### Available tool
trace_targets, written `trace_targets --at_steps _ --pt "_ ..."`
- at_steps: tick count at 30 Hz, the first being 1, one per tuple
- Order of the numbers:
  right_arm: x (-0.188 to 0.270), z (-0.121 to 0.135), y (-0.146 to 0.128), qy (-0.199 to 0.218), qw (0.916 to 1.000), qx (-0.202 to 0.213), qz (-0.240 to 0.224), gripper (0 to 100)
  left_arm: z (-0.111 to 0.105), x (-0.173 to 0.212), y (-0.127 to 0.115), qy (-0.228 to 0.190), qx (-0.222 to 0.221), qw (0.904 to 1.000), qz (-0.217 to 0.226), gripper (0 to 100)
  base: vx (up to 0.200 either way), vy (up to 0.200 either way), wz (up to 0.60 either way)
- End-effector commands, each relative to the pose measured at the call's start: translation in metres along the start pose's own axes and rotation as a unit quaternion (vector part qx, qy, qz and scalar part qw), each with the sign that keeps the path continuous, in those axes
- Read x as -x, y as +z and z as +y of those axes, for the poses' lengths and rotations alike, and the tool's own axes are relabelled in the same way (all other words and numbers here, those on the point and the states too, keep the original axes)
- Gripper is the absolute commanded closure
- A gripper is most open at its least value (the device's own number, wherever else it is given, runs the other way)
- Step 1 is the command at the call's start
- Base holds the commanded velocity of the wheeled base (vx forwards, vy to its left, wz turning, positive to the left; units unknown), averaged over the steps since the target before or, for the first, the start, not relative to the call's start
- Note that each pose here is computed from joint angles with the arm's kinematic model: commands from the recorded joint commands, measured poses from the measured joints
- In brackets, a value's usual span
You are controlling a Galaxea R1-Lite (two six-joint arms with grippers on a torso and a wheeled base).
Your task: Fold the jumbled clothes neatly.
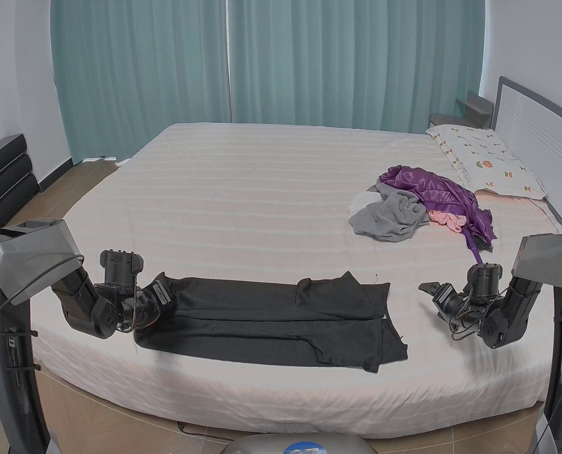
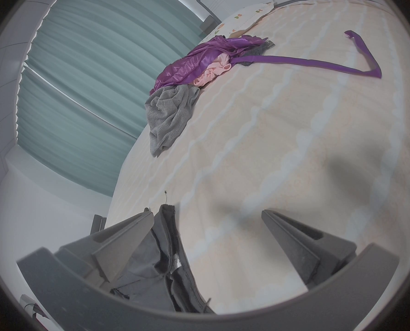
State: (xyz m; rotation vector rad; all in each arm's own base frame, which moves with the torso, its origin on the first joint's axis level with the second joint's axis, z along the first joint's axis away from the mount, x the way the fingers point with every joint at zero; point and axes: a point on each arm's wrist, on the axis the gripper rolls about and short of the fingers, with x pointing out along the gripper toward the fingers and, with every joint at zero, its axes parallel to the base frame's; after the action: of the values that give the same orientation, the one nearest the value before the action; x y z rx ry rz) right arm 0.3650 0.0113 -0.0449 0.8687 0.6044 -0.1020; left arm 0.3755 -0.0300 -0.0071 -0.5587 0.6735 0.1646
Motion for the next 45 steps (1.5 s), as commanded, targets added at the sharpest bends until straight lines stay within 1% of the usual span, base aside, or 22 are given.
trace_targets --at_steps 1,5,11,18,22,25,26,27,30,36,42,45 --pt "-0.001 0.000 0.000 0.000 1.0000 0.000 0.000 0 -0.001 0.000 0.002 -0.001 0.001 1.0000 -0.003 100 0.000 0.000 0.00" --pt "-0.001 0.000 0.000 -0.001 1.0000 0.000 0.000 0 -0.003 0.001 0.002 -0.005 0.010 0.9999 -0.006 100 0.000 -0.150 0.00" --pt "-0.001 -0.001 -0.001 -0.002 1.0000 0.000 0.000 0 -0.010 0.004 0.005 -0.014 0.008 0.9998 -0.012 100 0.000 -0.200 0.00" --pt "-0.001 -0.001 -0.001 -0.002 1.0000 0.000 0.000 0 -0.025 0.013 0.008 -0.033 0.001 0.9992 -0.020 100 0.000 -0.200 0.00" --pt "-0.001 0.000 0.000 -0.001 1.0000 0.000 -0.001 0 -0.038 0.023 0.010 -0.038 -0.006 0.9986 -0.035 100 0.000 -0.200 0.00" --pt "0.000 -0.001 -0.001 -0.002 1.0000 0.000 0.000 0 -0.049 0.031 0.011 -0.053 -0.011 0.9977 -0.042 100 0.000 -0.200 0.00" --pt "0.000 -0.001 -0.001 -0.002 1.0000 0.000 0.000 0 -0.049 0.031 0.011 -0.053 -0.011 0.9977 -0.042 100 0.000 -0.200 0.00" --pt "0.000 -0.001 -0.001 -0.002 1.0000 0.000 0.000 0 -0.055 0.035 0.012 -0.062 -0.014 0.9970 -0.045 100 0.000 -0.200 0.00" --pt "0.000 -0.001 -0.001 -0.002 1.0000 0.000 0.000 0 -0.066 0.043 0.012 -0.066 -0.021 0.9968 -0.039 100 0.000 -0.200 0.00" --pt "0.000 -0.001 -0.001 -0.002 1.0000 0.000 -0.001 0 -0.082 0.048 0.015 -0.058 -0.030 0.9973 -0.033 100 0.000 -0.200 0.00" --pt "0.000 -0.001 -0.001 -0.002 1.0000 0.000 -0.001 0 -0.098 0.049 0.007 -0.065 -0.044 0.9968 -0.018 100 0.000 -0.200 0.00" --pt "-0.001 -0.001 -0.001 -0.003 1.0000 0.000 0.000 0 -0.109 0.050 0.002 -0.072 -0.053 0.9959 -0.009 100 0.000 -0.200 0.00"
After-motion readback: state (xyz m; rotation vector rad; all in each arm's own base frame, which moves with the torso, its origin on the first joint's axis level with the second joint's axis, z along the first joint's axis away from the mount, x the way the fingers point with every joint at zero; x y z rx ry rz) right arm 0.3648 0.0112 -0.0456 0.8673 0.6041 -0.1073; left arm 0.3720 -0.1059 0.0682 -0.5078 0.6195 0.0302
